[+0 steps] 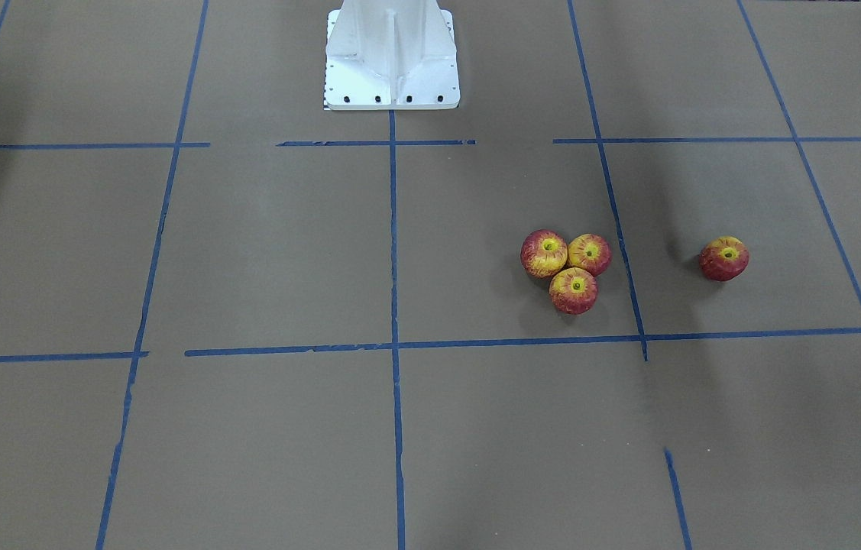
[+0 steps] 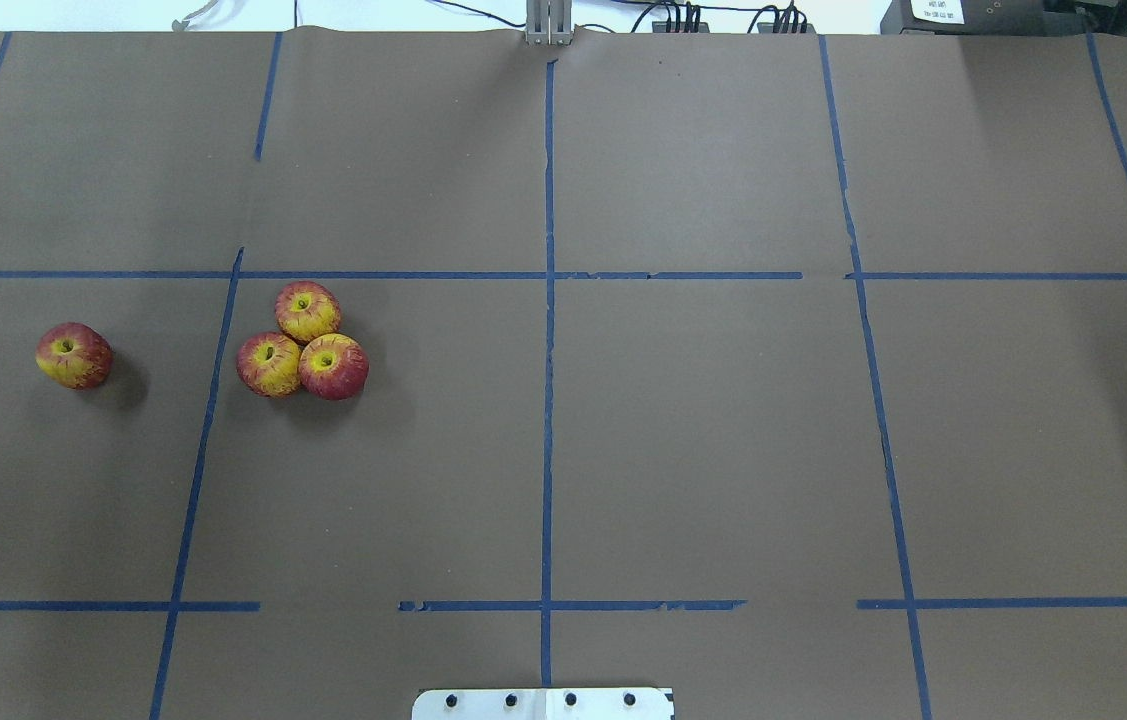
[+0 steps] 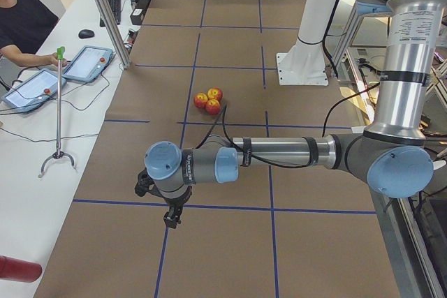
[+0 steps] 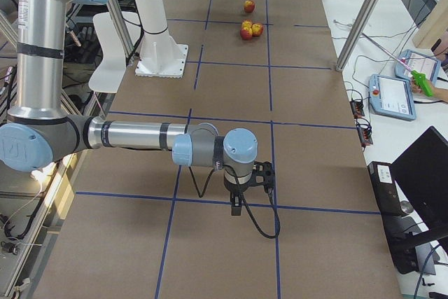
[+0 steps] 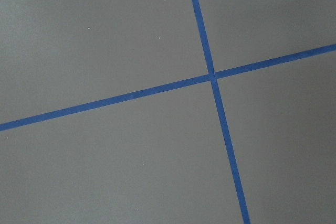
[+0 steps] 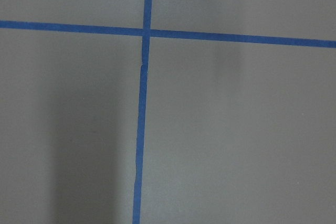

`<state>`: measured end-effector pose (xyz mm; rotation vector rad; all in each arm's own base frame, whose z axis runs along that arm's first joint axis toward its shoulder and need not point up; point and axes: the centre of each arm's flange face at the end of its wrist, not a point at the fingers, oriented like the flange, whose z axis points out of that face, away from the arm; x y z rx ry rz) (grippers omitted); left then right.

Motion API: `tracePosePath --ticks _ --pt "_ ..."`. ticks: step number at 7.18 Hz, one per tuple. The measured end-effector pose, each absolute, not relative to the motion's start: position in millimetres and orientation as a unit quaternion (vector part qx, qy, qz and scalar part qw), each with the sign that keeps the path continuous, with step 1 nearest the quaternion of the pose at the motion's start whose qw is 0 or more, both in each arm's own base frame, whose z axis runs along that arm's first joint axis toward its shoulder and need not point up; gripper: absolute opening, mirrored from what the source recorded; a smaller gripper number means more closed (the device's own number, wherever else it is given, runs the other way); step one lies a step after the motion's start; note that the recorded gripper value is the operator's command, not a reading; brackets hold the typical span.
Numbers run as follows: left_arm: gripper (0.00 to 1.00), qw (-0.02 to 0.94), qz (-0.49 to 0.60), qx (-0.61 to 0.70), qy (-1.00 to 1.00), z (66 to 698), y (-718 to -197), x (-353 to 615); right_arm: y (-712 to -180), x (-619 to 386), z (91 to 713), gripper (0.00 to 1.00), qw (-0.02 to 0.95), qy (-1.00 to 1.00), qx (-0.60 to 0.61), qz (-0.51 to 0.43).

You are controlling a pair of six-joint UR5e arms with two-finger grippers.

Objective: Stack apples

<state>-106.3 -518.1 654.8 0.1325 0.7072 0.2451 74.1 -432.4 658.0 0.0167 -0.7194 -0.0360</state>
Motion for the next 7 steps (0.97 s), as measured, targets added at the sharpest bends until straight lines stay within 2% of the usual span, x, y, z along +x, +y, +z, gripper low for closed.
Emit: tracePosePath --ticks 3,7 --pt "1.0 0.932 0.106 0.09 0.335 639.3 -512.1 -99.0 -432.4 74.1 658.0 1.0 0.936 -0.352 0.008 -0.018" --pt "1.0 0.91 0.078 0.103 0.394 558.2 -531.4 75.1 -432.5 74.1 658.0 1.0 0.936 -0.352 0.009 -0.018"
